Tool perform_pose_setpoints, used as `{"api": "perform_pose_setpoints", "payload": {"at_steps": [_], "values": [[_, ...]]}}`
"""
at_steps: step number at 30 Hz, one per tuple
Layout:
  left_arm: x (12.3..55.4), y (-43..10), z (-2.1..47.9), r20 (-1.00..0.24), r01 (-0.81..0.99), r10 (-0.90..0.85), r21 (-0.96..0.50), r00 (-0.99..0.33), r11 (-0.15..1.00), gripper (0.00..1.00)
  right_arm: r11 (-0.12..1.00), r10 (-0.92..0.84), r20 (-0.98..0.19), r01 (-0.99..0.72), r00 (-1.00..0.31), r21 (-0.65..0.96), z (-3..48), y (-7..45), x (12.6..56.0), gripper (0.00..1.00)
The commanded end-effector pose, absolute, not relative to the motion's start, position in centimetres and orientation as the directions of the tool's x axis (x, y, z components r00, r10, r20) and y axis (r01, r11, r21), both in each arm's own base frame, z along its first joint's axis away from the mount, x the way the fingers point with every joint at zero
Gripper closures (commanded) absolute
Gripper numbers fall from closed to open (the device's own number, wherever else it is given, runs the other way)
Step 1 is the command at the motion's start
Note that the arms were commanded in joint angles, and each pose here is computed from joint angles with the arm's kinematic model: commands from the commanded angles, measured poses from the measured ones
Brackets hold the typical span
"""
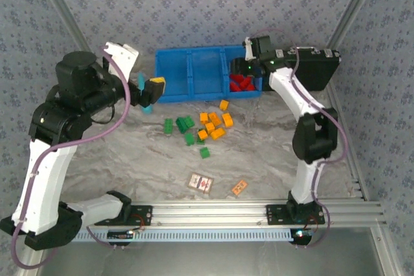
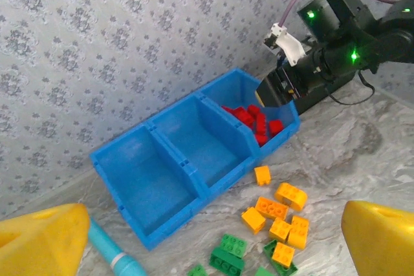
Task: Sort the legos into containers by color
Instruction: Place the lego in the container, then pick up the lego from the center of the table.
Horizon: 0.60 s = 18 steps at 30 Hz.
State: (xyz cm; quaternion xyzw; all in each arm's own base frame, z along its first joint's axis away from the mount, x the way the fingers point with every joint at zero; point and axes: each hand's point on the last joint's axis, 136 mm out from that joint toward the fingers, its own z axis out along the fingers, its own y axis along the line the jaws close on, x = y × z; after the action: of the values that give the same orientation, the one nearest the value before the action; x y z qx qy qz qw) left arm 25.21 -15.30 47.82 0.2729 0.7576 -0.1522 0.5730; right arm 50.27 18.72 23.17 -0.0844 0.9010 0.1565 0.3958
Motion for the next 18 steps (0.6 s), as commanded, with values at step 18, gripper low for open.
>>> {"api": "perform_pose_setpoints", "payload": {"at_steps": [18], "values": [[22.3, -15.7, 51.5, -0.964, 0.618, -0.024, -0.188, -0.263, 0.764, 0.0, 0.926, -0.253, -0.582, -0.368, -0.773, 0.086, 12.0, 20.8, 35.9, 0.28]]}}
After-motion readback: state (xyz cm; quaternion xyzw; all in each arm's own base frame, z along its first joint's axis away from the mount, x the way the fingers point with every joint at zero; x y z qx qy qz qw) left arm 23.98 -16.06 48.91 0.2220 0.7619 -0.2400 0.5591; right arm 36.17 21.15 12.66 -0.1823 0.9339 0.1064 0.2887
